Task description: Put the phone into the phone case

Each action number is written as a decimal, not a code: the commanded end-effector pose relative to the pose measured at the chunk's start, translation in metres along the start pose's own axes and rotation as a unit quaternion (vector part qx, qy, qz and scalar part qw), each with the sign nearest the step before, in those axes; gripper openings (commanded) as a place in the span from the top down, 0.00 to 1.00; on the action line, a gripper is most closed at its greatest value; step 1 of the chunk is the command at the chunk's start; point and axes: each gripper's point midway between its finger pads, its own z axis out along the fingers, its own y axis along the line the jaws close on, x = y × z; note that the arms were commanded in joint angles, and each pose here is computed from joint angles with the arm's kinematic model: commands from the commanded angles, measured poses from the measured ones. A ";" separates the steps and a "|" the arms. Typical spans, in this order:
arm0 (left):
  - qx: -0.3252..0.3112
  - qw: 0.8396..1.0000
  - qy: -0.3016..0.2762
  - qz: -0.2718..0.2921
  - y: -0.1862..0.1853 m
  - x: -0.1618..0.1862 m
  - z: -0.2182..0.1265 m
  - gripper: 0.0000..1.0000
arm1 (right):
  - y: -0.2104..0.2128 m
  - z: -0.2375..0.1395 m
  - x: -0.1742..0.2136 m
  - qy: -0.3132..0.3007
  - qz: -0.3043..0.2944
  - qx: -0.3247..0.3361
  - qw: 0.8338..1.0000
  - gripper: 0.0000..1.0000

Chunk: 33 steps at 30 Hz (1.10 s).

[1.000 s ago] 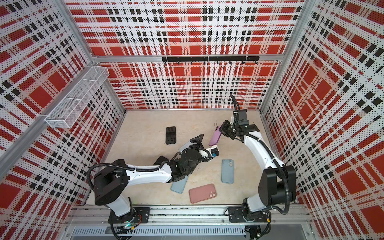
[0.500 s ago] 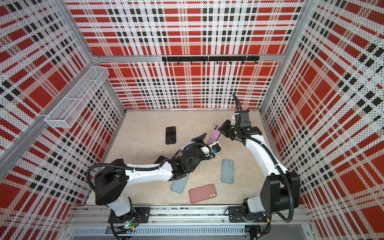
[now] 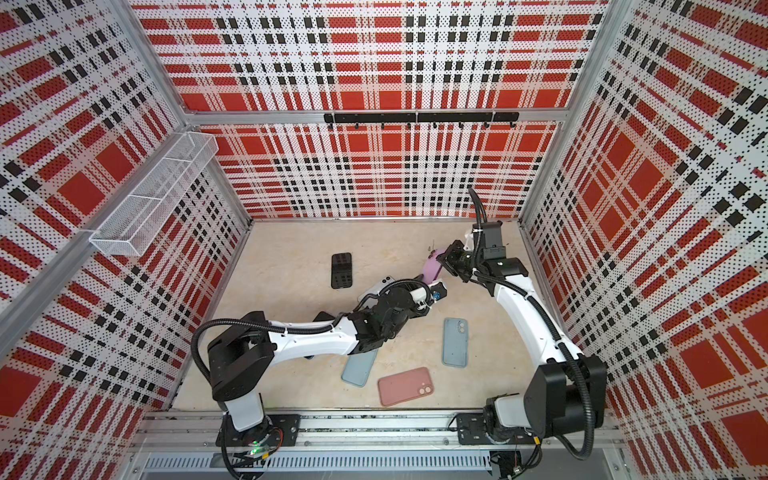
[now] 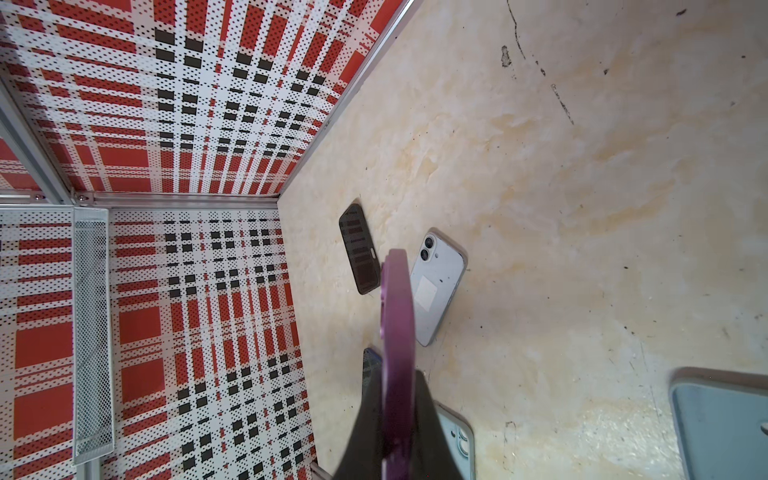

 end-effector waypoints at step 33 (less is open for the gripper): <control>0.387 0.797 0.058 -0.460 0.118 0.032 -0.061 1.00 | 0.059 -0.054 -0.004 -0.078 -0.341 -0.126 0.928 0.23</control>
